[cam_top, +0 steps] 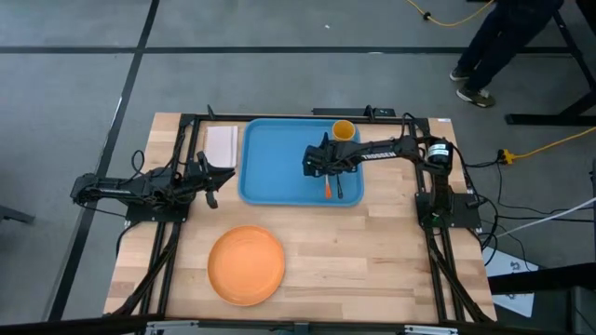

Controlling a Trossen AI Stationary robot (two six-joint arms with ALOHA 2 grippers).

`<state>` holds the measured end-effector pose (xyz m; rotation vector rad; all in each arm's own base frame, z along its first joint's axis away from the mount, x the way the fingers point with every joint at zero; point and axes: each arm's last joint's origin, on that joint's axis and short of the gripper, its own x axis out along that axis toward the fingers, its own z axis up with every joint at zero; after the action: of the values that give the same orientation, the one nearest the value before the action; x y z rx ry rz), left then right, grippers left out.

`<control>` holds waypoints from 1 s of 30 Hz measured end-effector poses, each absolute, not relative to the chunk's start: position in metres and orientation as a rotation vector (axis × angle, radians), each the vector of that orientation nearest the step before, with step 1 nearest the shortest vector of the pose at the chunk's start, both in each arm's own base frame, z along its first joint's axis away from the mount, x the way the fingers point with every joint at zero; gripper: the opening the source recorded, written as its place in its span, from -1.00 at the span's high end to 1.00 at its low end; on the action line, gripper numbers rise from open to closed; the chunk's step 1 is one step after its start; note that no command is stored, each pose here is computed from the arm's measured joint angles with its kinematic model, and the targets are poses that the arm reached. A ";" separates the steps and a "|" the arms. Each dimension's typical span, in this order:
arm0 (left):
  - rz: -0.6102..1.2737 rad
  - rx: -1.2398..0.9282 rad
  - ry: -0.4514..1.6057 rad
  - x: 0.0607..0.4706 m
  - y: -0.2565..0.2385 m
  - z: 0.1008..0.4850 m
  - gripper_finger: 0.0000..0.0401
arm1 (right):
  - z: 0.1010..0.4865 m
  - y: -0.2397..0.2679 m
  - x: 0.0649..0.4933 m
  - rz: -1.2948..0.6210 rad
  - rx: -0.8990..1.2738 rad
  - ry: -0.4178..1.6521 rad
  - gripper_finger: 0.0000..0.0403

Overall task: Pick and place plate/cup/fork/spoon on tray
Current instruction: Put the orange plate on the blue tray

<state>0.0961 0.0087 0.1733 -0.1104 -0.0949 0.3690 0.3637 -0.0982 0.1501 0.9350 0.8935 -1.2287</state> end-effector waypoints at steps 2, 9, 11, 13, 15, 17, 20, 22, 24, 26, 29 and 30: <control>0.369 -0.110 -0.095 0.096 0.009 0.173 0.76 | 0.156 -0.099 0.367 -1.212 0.930 0.881 0.61; 0.369 -0.110 -0.095 0.096 0.009 0.173 0.76 | 0.194 -0.081 0.378 -1.121 0.764 0.970 0.70; 0.369 -0.110 -0.095 0.096 0.009 0.173 0.76 | 0.210 -0.064 0.380 -1.123 0.675 0.983 0.72; 0.369 -0.110 -0.095 0.096 0.009 0.173 0.76 | 0.226 -0.046 0.379 -1.145 0.573 0.989 0.73; 0.369 -0.110 -0.095 0.096 0.009 0.173 0.76 | 0.242 -0.027 0.378 -1.176 0.496 0.973 0.74; 0.369 -0.110 -0.095 0.096 0.009 0.173 0.76 | 0.254 -0.009 0.374 -1.199 0.450 0.964 0.74; 0.369 -0.110 -0.095 0.096 0.009 0.173 0.76 | 0.263 0.020 0.371 -1.158 0.415 0.981 0.74; 0.369 -0.110 -0.095 0.096 0.009 0.173 0.76 | 0.265 0.038 0.369 -1.092 0.370 1.010 0.74; 0.369 -0.110 -0.095 0.096 0.009 0.173 0.76 | 0.264 0.055 0.367 -1.007 0.330 1.066 0.74; 0.369 -0.110 -0.094 0.096 0.009 0.173 0.76 | 0.263 0.070 0.365 -0.937 0.344 1.112 0.74; 0.369 -0.110 -0.095 0.096 0.009 0.173 0.76 | 0.262 0.088 0.365 -0.867 0.401 1.126 0.74; 0.369 -0.110 -0.094 0.096 0.009 0.173 0.76 | 0.262 0.093 0.365 -0.847 0.406 1.119 0.74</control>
<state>0.0961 0.0087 0.1731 -0.1102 -0.0943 0.3692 0.3650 0.0929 0.2619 0.4057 1.1187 -0.8472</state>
